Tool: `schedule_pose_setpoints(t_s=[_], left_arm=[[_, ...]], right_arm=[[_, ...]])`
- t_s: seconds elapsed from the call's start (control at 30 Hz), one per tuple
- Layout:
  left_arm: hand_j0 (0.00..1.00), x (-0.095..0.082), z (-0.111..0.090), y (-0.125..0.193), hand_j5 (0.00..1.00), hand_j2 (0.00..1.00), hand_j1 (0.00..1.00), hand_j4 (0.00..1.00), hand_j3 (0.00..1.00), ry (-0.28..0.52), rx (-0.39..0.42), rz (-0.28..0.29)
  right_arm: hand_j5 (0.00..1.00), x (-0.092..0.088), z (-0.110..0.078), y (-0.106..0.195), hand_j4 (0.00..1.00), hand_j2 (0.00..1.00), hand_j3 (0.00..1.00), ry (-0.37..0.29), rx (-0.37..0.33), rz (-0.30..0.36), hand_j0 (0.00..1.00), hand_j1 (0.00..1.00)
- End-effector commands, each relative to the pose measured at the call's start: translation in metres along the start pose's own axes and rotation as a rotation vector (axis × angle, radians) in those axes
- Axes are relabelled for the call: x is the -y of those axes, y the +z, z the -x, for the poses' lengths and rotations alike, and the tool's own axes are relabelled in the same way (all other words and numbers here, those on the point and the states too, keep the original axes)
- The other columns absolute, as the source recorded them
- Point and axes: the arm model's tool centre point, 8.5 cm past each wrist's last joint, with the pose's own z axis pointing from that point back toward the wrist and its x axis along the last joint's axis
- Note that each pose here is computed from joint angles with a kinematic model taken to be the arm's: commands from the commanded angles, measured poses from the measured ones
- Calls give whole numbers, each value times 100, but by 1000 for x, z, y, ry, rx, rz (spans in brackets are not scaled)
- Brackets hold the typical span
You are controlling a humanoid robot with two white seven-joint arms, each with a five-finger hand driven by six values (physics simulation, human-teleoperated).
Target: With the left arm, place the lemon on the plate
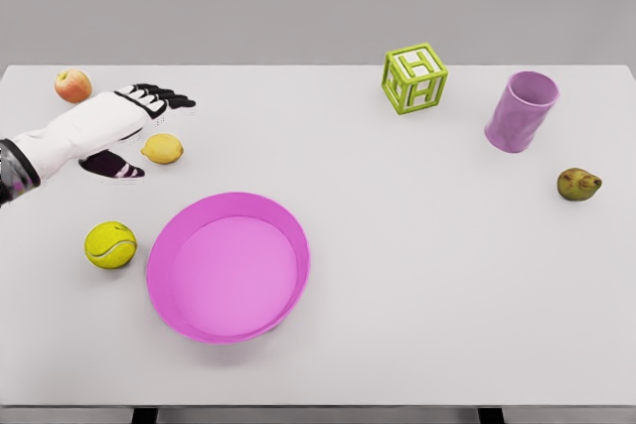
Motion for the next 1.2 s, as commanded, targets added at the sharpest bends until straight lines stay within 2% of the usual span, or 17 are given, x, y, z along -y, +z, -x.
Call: schedule_pose_setpoints(t_s=[0.0,0.03,0.07,0.13,0.17,0.27,0.3,0.53,0.7,0.8,0.87,0.97,1.07,1.17], left_arm=[[100,17,11,-9,100,100,100,100,100,139,-155,66],[100,18,13,-11,100,100,100,100,100,170,-184,63],[100,24,15,-17,100,100,100,100,100,234,-232,57],[100,22,35,-20,100,100,100,100,100,312,-353,52],[100,23,39,-19,100,100,100,100,100,326,-379,56],[100,31,34,-24,100,100,100,100,100,321,-368,85],[100,38,28,-28,100,100,100,100,100,312,-352,111],[100,38,30,-29,100,100,100,100,100,297,-359,122],[99,38,30,-37,99,99,99,99,99,240,-377,146],[97,42,27,-41,97,97,97,97,97,228,-372,161],[92,39,33,-45,92,92,92,92,92,197,-393,166],[91,40,32,-47,91,91,91,91,91,200,-389,169],[82,43,30,-49,82,82,82,82,82,205,-388,171],[80,42,28,-54,80,80,80,80,80,196,-378,178]], right_arm=[[100,0,0,0,100,100,100,0,-1,0,100,100],[100,0,0,0,100,100,100,0,-1,0,100,100],[100,0,0,0,100,100,100,-1,1,0,100,100],[100,0,0,0,100,100,100,0,-1,0,100,100],[100,0,0,0,100,100,100,1,1,0,100,100],[100,0,0,0,100,100,100,1,1,0,100,100],[100,0,0,0,100,100,100,1,1,0,100,100],[100,0,0,0,100,100,100,0,-1,0,100,100],[100,0,0,0,100,100,100,1,1,0,100,100],[100,0,0,0,100,100,100,1,1,0,100,100],[100,0,0,0,100,100,100,0,-1,0,100,100],[100,0,0,0,100,100,100,1,1,0,100,100],[100,0,0,0,100,100,100,0,-1,0,100,100],[100,0,0,0,100,100,100,1,1,0,100,100]])
